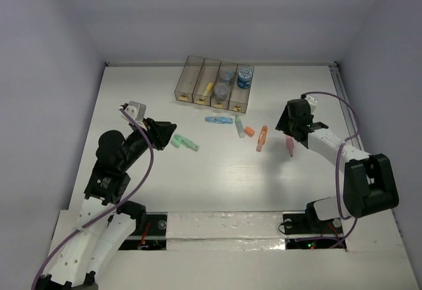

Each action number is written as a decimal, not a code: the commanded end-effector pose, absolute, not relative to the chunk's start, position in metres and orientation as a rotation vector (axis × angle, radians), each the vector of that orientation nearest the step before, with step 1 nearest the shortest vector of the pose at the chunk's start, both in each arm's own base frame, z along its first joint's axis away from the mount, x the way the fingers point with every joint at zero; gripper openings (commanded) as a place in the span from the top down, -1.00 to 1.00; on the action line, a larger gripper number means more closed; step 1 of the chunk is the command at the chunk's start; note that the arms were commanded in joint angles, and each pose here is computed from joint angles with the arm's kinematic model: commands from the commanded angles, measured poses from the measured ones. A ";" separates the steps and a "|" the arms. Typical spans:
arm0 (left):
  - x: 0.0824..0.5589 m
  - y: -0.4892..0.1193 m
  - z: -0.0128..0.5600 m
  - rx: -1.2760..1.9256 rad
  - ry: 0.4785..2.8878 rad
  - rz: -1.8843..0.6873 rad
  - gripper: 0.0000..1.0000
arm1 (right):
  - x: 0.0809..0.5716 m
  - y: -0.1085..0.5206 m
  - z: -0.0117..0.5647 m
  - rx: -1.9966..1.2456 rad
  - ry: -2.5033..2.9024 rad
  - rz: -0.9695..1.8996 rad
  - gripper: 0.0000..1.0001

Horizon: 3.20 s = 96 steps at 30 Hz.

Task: Sort the stationery into containers
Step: Pick up the pen from the center of the board.

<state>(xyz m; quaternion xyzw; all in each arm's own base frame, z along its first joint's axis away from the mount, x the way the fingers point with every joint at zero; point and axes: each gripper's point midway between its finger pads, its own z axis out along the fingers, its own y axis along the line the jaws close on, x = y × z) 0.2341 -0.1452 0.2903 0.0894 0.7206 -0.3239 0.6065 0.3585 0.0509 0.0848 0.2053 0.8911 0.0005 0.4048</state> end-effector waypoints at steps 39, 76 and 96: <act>0.239 -0.147 0.309 0.220 1.624 -0.743 0.49 | 0.412 0.227 0.066 -0.279 2.378 0.175 -0.03; 0.248 -0.165 0.280 0.282 1.737 -0.817 0.13 | 0.339 0.425 0.248 -0.240 1.896 0.966 0.84; 0.256 -0.159 0.274 0.239 1.768 -0.771 0.19 | 0.294 0.454 0.324 -0.196 1.670 1.287 0.84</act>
